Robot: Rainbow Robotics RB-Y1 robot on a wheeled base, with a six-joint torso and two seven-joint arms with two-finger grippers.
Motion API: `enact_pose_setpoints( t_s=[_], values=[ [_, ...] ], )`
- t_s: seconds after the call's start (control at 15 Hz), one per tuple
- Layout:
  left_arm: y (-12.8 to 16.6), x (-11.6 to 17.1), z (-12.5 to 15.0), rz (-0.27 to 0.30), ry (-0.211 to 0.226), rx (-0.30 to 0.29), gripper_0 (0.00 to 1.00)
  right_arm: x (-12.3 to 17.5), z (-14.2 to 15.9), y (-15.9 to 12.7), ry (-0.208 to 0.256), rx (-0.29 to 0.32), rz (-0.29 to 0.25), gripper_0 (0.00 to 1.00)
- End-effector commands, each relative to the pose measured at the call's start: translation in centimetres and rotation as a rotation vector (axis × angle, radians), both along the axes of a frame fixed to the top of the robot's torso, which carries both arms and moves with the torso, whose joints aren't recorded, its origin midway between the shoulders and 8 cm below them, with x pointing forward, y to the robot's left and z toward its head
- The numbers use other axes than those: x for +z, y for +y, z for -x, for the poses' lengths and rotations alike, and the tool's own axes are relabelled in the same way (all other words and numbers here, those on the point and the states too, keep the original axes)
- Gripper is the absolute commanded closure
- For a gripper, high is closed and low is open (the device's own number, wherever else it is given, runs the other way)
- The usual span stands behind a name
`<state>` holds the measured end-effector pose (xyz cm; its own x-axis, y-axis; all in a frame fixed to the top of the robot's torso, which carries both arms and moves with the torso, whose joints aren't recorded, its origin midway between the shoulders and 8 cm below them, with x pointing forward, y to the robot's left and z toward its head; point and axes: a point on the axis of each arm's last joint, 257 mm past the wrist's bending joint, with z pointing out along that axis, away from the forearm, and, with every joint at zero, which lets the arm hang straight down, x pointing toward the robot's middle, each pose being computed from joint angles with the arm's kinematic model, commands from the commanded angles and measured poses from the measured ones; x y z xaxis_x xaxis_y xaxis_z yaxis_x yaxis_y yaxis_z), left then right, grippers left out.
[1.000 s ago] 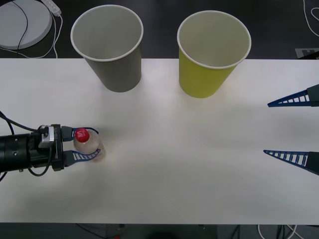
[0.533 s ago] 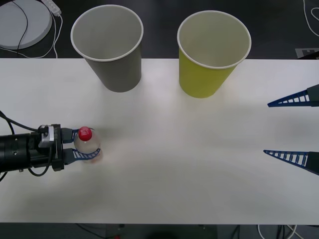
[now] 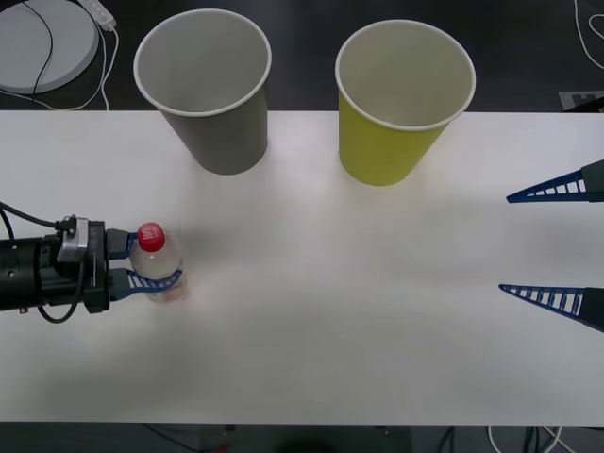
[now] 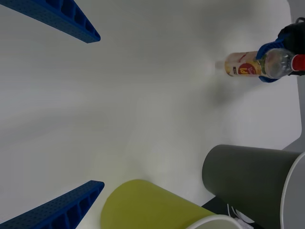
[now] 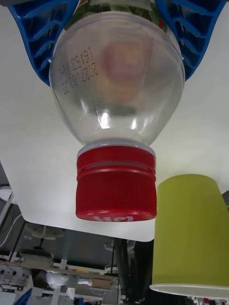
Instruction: Put the can into the green bin and the plastic bottle into the gray bin
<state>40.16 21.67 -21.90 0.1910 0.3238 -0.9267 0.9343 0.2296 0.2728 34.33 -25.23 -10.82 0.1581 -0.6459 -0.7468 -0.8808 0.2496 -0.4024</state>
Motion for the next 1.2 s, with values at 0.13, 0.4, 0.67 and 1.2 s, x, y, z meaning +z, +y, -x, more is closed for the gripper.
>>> enact_pose_setpoints(
  t_s=[0.13,0.4,0.67,1.2],
  values=[
    [1.3,1.3,-0.7,-0.014,0.019,0.033,1.00,0.0,0.0,0.0,0.000,0.000,0.000,0.00],
    [2.5,3.0,-2.8,-0.014,-0.007,0.115,1.00,0.0,0.0,0.0,0.000,0.000,0.000,0.00],
    [3.6,4.6,-4.7,-0.001,-0.023,0.198,1.00,0.0,0.0,0.0,0.000,0.000,0.000,0.00],
    [6.1,7.5,-7.5,-0.014,-0.041,0.330,1.00,0.0,0.0,0.0,0.000,0.000,0.000,0.00]
  ],
)
